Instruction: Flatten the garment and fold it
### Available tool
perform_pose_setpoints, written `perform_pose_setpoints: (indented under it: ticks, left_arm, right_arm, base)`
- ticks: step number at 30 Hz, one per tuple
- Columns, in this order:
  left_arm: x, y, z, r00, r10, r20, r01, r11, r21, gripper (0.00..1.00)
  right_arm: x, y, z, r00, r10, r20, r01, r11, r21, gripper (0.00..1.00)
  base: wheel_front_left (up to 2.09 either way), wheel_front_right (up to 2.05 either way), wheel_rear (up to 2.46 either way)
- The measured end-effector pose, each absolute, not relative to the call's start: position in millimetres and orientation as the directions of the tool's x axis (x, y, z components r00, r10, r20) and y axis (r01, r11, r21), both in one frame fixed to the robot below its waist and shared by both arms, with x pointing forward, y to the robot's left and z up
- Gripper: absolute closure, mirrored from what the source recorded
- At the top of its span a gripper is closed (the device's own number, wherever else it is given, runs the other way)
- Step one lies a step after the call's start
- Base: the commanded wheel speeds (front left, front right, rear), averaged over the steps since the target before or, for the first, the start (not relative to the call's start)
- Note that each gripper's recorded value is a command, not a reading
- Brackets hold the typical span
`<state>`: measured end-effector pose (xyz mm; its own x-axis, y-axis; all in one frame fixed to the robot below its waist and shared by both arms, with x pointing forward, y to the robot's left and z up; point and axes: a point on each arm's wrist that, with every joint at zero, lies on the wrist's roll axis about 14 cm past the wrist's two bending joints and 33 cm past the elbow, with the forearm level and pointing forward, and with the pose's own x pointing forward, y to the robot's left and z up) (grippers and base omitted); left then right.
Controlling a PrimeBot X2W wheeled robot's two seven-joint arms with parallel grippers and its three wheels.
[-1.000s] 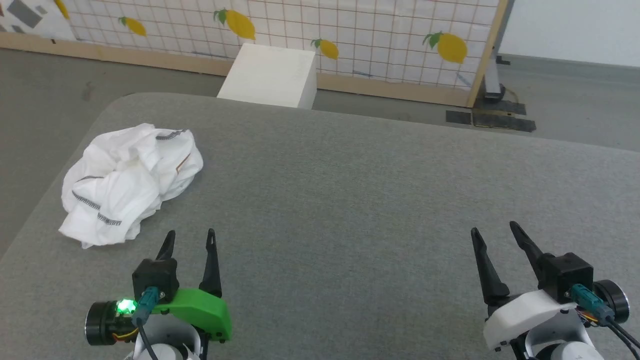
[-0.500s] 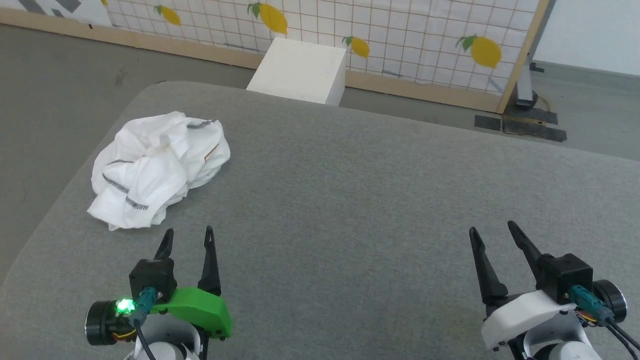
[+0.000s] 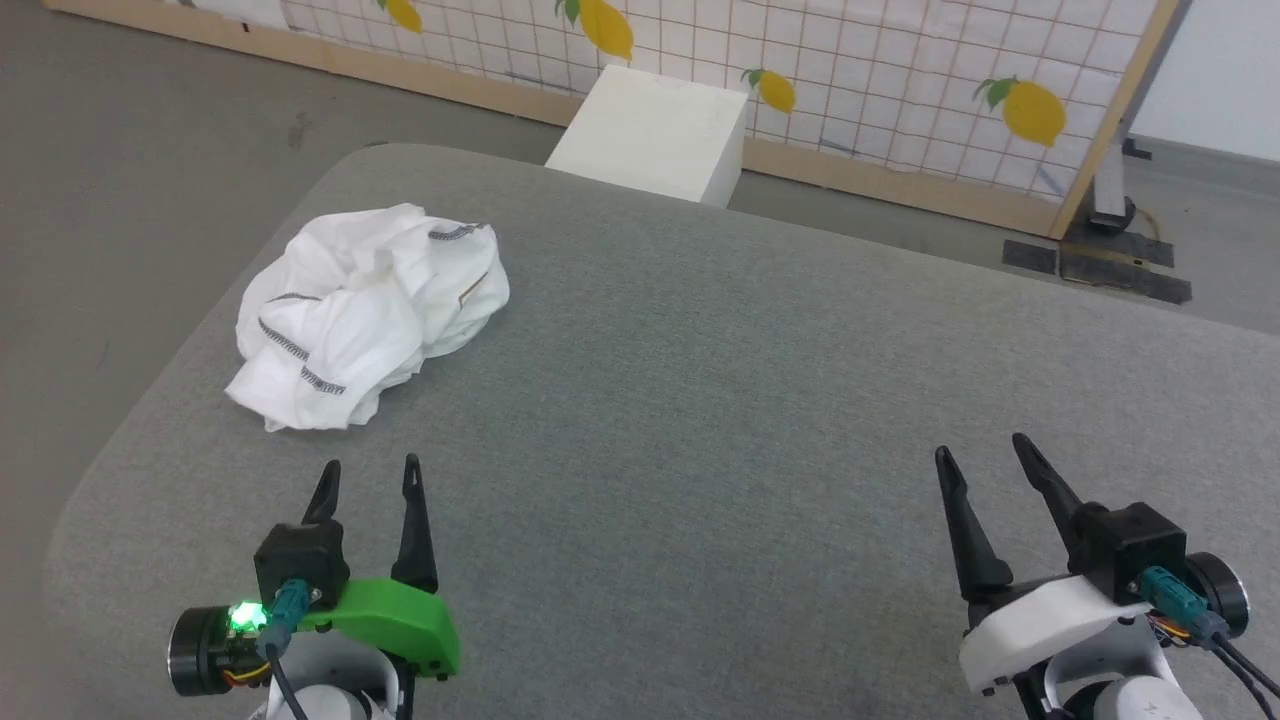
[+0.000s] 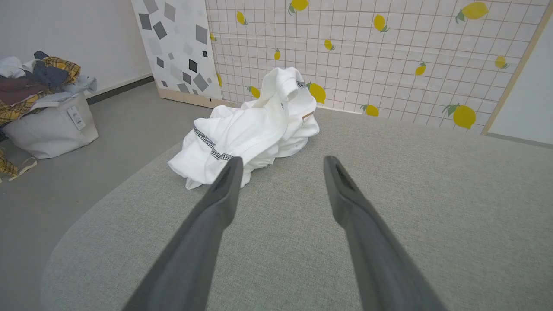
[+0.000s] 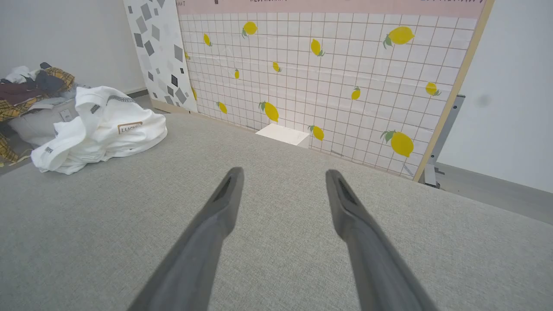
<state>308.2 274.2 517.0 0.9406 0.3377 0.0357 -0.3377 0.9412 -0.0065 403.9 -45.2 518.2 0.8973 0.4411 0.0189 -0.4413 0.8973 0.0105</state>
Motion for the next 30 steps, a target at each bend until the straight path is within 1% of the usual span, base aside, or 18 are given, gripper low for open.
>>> perform_pose_setpoints:
  ticks: [30]
  left_arm:
    - [274.2,305.9,509.8,0.885,0.463,0.043,-0.463,0.886,-0.023,0.0]
  right_arm:
    - [404.8,3.7,520.8,0.83,0.555,0.053,-0.557,0.83,0.036,0.0]
  base:
    - [0.0,0.0,0.0]
